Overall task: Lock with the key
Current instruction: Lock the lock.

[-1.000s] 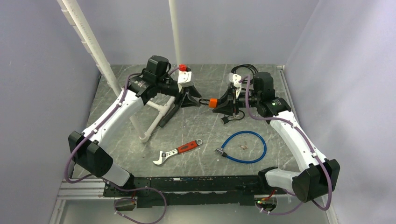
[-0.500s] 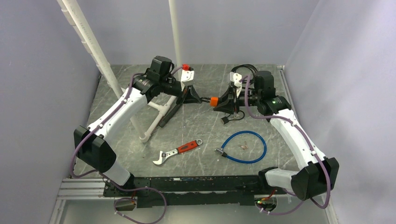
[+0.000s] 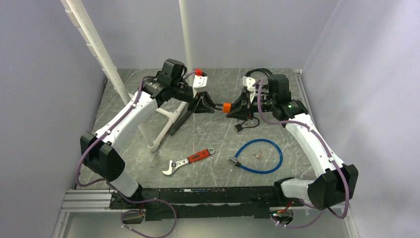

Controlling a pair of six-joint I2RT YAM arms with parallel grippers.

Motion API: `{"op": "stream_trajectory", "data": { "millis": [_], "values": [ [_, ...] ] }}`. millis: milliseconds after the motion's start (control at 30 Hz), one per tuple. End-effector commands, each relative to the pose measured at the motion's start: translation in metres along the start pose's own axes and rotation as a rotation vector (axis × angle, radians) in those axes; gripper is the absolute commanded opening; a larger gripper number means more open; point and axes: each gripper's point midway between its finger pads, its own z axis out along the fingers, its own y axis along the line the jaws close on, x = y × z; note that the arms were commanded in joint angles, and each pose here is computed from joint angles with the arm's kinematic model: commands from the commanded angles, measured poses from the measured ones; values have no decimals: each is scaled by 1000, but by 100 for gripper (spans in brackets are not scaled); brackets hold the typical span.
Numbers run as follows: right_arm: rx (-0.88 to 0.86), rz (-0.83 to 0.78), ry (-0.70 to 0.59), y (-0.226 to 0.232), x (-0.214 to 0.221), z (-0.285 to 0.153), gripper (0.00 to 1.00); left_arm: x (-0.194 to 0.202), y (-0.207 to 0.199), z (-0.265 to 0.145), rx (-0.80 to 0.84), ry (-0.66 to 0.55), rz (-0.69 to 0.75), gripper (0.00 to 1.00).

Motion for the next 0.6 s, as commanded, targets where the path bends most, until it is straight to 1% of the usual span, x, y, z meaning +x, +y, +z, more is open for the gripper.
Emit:
{"op": "stream_trajectory", "data": {
  "millis": [0,67,200,333,367,567],
  "values": [
    [-6,-117,-56,-3,-30,-4,0,-24,-12,-6,26,-44,72,36],
    [-10,-113,-56,-3,-29,-4,0,-26,-10,-6,18,-49,67,32],
    [-11,-119,-64,-3,-31,-3,0,-30,-8,-2,16,-66,41,15],
    [-18,-115,-63,-5,-30,-1,0,-32,-7,3,22,-74,36,2],
    [-21,-113,-61,-6,-29,0,0,-33,-7,4,28,-77,35,0],
    [-28,-148,-70,-10,-33,4,0,-37,-7,14,70,-103,-12,0]
  ]
}}
